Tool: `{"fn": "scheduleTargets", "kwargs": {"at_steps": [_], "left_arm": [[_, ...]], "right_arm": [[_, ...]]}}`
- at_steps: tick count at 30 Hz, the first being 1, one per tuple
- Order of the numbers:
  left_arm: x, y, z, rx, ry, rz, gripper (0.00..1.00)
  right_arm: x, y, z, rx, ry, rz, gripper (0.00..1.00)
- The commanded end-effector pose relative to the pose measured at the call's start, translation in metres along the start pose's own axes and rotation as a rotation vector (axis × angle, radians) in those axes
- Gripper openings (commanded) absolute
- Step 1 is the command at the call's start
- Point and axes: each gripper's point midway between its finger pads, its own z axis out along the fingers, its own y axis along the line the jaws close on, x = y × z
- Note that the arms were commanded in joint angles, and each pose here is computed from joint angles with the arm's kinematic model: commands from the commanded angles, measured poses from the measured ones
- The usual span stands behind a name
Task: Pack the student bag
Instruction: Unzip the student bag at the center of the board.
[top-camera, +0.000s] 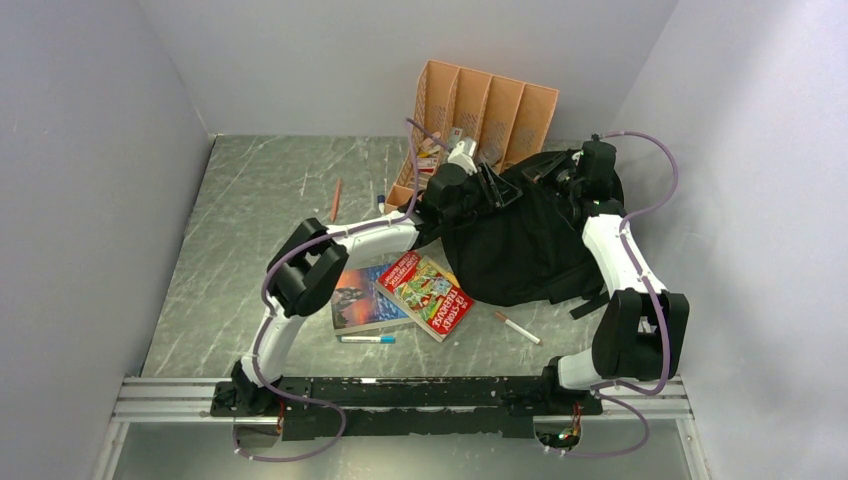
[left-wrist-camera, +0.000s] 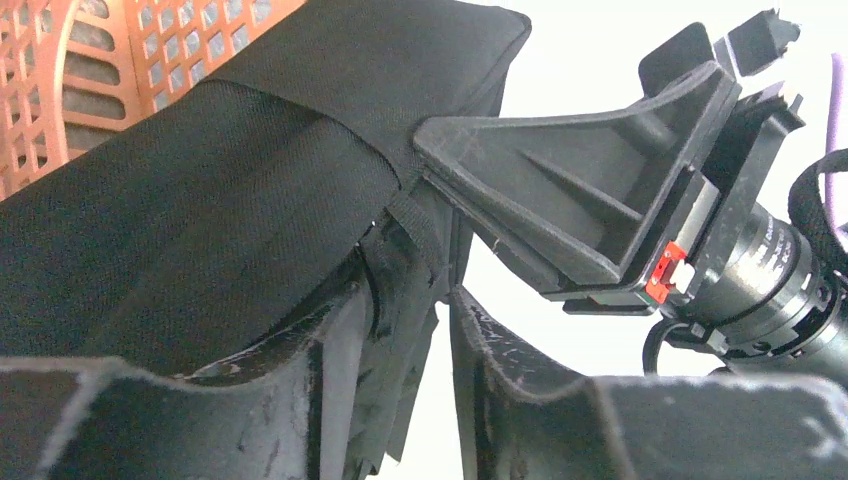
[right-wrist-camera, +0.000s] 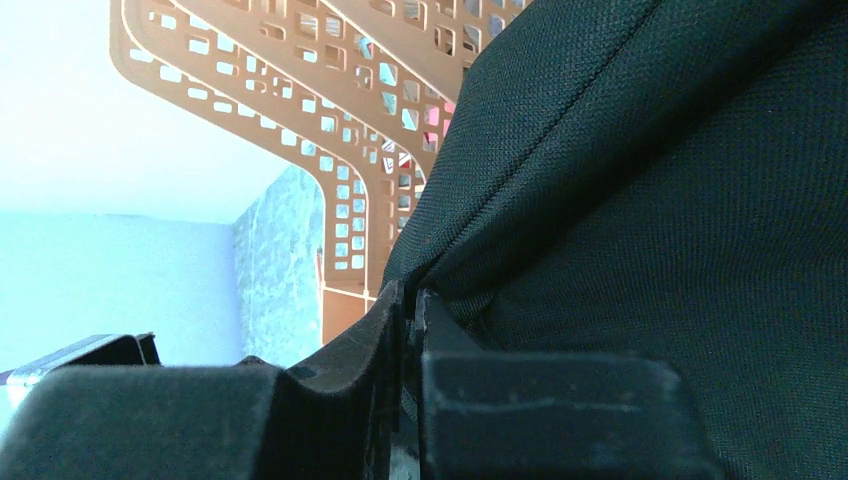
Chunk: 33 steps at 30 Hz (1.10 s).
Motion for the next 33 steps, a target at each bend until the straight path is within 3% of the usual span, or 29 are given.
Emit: {"fn": "scheduleTargets", "kwargs": {"at_steps": [1, 12, 33], "left_arm": [[-0.017, -0.011, 0.007, 0.061, -0.054, -0.010, 0.39], [-0.017, -0.008, 0.006, 0.074, -0.038, -0.021, 0.05], [-0.034, 0.023, -0.062, -0.099, 0.004, 0.106, 0.05]], "right_arm": [[-0.017, 0.026, -0.012, -0.097, -0.055, -0.020, 0.00], [-0.016, 0.023, -0.010, -0.088, -0.054, -0.022, 0.00], [-0.035, -0.004, 0.000, 0.053, -0.146, -0.008, 0.00]]}}
